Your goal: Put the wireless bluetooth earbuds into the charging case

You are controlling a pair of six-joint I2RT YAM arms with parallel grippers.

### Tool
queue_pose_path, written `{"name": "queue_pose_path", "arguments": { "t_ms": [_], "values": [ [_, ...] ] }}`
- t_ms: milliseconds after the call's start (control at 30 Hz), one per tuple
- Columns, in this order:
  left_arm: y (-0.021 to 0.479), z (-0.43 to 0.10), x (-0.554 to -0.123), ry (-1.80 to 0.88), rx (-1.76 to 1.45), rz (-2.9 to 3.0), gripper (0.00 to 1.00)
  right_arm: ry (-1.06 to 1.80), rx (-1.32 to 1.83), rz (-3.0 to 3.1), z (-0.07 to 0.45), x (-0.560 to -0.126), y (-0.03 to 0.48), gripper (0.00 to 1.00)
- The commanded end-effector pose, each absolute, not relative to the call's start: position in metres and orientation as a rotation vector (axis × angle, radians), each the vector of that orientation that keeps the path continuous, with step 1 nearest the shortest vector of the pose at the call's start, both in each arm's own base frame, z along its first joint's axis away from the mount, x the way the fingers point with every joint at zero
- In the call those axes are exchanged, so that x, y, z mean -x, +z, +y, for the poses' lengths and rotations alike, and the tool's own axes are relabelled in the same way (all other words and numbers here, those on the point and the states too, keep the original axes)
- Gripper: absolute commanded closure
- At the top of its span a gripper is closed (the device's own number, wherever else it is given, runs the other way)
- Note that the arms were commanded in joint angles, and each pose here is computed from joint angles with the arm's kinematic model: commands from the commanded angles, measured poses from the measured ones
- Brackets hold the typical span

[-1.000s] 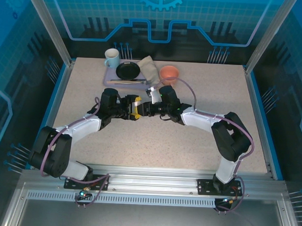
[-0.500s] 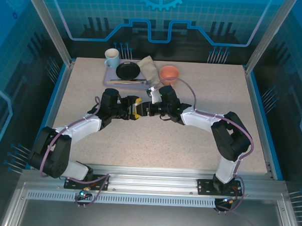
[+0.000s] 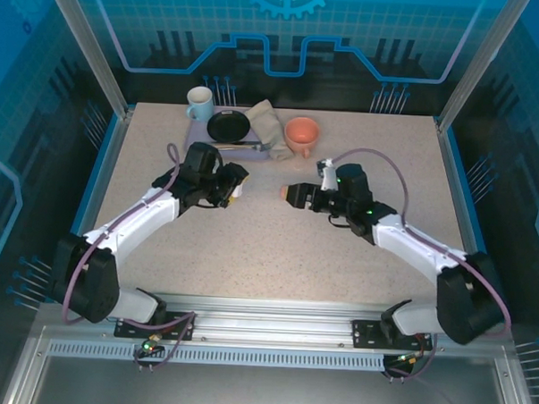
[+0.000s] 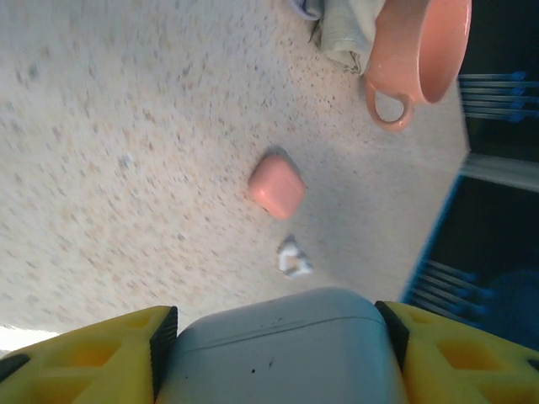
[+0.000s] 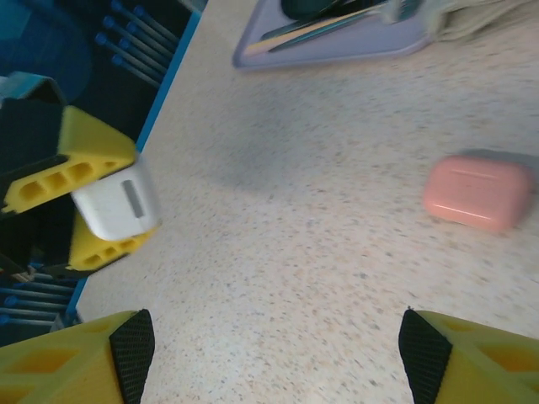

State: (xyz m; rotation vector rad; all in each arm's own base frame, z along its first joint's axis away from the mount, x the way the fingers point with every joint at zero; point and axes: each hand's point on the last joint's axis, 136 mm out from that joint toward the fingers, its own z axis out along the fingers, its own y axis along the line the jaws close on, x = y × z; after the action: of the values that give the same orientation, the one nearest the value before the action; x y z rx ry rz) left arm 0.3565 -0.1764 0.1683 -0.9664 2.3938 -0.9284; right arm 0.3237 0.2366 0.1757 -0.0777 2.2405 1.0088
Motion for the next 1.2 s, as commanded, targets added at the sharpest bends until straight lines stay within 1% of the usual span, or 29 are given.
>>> {"name": "queue_pose_path", "arguments": {
  "t_ms": [0,67,167,333,467,600,667,733,900,933,1067,1133,1167],
  "values": [
    [0.139,-0.161,-0.341,-0.435,0.631,2.570,0.69,0.870,-0.131,2.324,0.198,-0.315,0.149,0.20],
    [0.128,-0.165,-0.338,-0.247,0.510,2.606,0.70,0.829,-0.197,2.322,0.185,-0.310,0.148,0.19],
    [0.114,-0.175,-0.335,-0.032,0.357,2.610,0.71,0.814,-0.232,2.313,0.176,-0.305,0.150,0.19],
    [0.093,-0.194,-0.326,0.255,0.177,2.592,0.71,0.805,-0.250,2.310,0.169,-0.298,0.154,0.19],
    [0.069,-0.209,-0.312,0.390,0.085,2.586,0.70,0.797,-0.259,2.307,0.165,-0.296,0.156,0.19],
    [0.057,-0.220,-0.298,0.516,0.007,2.543,0.69,0.777,-0.275,2.315,0.160,-0.294,0.155,0.19],
    [0.053,-0.222,-0.292,0.528,0.015,2.539,0.62,0.769,-0.273,2.325,0.158,-0.292,0.153,0.19],
    [0.052,-0.224,-0.290,0.484,0.045,2.550,0.57,0.759,-0.276,2.341,0.156,-0.288,0.148,0.19],
    [0.076,-0.222,-0.303,0.362,0.144,2.550,0.47,0.766,-0.303,2.400,0.156,-0.271,0.131,0.19],
    [0.082,-0.220,-0.307,0.318,0.175,2.554,0.44,0.761,-0.307,2.424,0.158,-0.265,0.126,0.19],
    [0.113,-0.208,-0.329,0.123,0.296,2.556,0.23,0.697,-0.237,2.566,0.183,-0.240,0.103,0.19],
    [0.128,-0.195,-0.338,0.061,0.355,2.538,0.06,0.634,-0.159,2.640,0.200,-0.226,0.091,0.19],
    [0.136,-0.188,-0.343,0.022,0.383,2.533,0.01,0.596,-0.114,2.674,0.210,-0.221,0.087,0.19]
  ]
}}
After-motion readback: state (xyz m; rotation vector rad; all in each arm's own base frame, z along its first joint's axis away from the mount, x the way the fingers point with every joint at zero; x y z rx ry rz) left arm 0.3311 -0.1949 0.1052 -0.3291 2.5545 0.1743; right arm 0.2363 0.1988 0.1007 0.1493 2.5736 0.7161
